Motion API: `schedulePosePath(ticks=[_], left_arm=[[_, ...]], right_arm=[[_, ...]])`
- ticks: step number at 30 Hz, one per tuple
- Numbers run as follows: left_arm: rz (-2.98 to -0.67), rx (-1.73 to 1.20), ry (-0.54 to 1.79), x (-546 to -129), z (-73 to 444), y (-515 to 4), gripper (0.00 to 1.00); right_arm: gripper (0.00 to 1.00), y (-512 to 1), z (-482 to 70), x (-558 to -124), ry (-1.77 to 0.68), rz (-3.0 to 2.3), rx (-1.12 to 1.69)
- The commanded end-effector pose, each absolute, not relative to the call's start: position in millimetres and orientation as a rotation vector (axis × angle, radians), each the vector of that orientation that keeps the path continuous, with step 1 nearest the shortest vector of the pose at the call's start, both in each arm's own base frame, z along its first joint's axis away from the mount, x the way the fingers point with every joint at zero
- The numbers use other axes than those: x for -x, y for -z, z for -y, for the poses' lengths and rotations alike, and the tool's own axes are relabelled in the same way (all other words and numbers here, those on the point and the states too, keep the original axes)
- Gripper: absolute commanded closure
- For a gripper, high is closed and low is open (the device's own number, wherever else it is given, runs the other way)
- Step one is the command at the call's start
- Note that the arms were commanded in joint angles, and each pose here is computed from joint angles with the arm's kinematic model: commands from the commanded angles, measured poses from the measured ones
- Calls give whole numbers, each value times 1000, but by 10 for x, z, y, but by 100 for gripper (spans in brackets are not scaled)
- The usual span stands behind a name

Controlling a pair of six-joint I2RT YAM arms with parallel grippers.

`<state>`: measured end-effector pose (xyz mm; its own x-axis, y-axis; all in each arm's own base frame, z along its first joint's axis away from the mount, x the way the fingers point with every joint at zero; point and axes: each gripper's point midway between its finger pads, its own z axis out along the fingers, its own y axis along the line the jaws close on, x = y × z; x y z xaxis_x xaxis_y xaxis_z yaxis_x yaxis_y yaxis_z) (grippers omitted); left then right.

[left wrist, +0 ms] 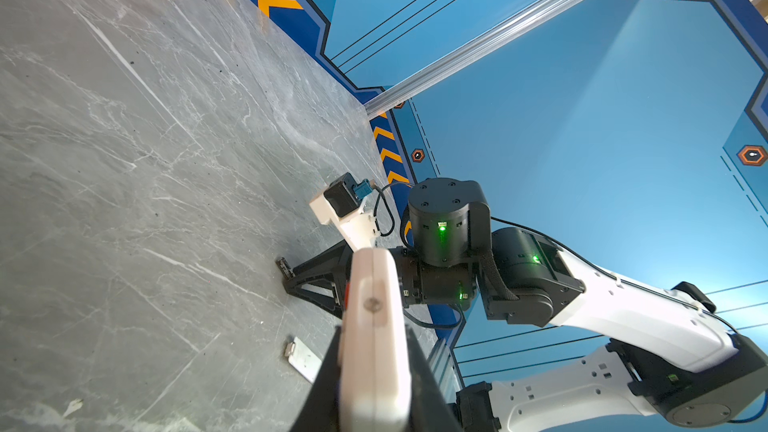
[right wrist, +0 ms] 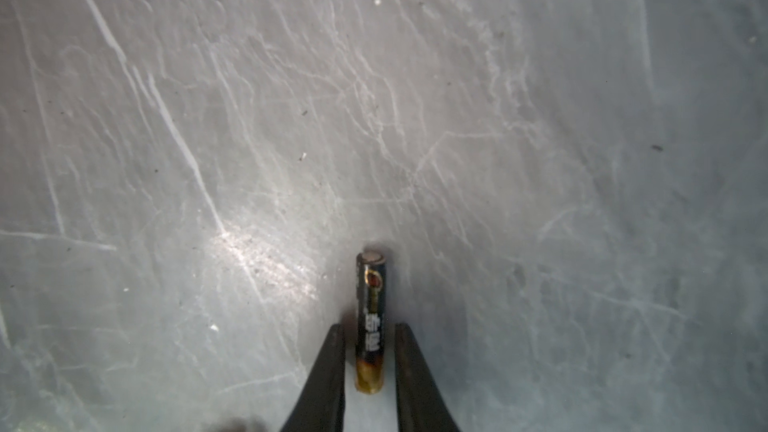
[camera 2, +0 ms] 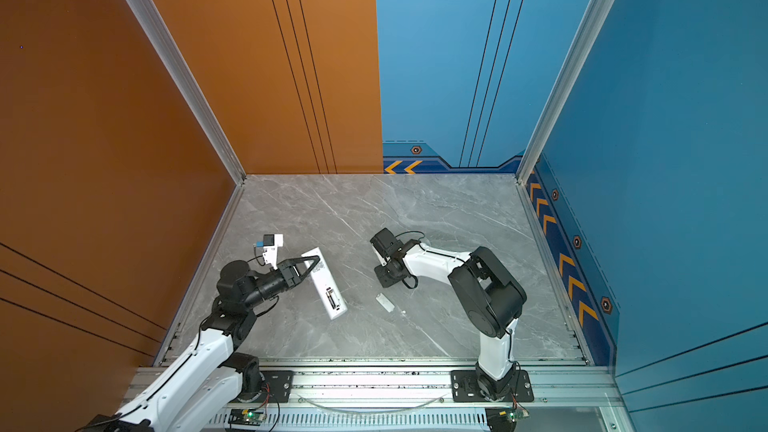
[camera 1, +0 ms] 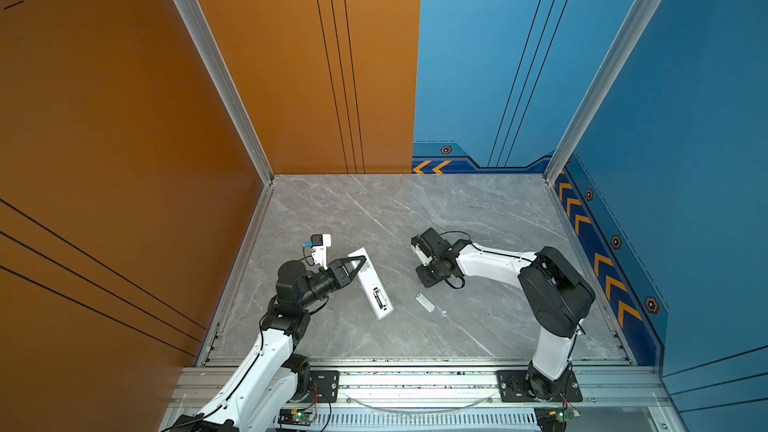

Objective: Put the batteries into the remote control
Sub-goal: 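Close the right gripper on the battery and lift it upright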

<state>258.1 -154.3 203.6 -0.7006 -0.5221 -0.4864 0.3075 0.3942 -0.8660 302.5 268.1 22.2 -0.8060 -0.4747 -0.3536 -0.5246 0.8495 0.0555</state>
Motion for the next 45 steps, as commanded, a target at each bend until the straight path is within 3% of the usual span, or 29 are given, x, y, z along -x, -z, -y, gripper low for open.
schedulePosePath(ticks=[1,10,23,31,45], left_arm=[[-1862,167,1383,-2582,1513,-2101,100],[-1859,165,1382,-2577,1511,-2103,100],[-1863,172,1383,-2571,1508,-2081,100],[-1855,204,1365,-2604,1471,-2075,100],[-1858,247,1335,-2644,1398,-2008,100]], right_arm=[[79,-254,-2578,-2933,-169,-2718,741],[82,-212,-2559,-2918,-152,-2722,753],[93,-160,-2548,-2917,-136,-2729,766],[100,-361,-2587,-2922,-166,-2679,771],[100,-940,-2775,-2665,-260,-2568,827]])
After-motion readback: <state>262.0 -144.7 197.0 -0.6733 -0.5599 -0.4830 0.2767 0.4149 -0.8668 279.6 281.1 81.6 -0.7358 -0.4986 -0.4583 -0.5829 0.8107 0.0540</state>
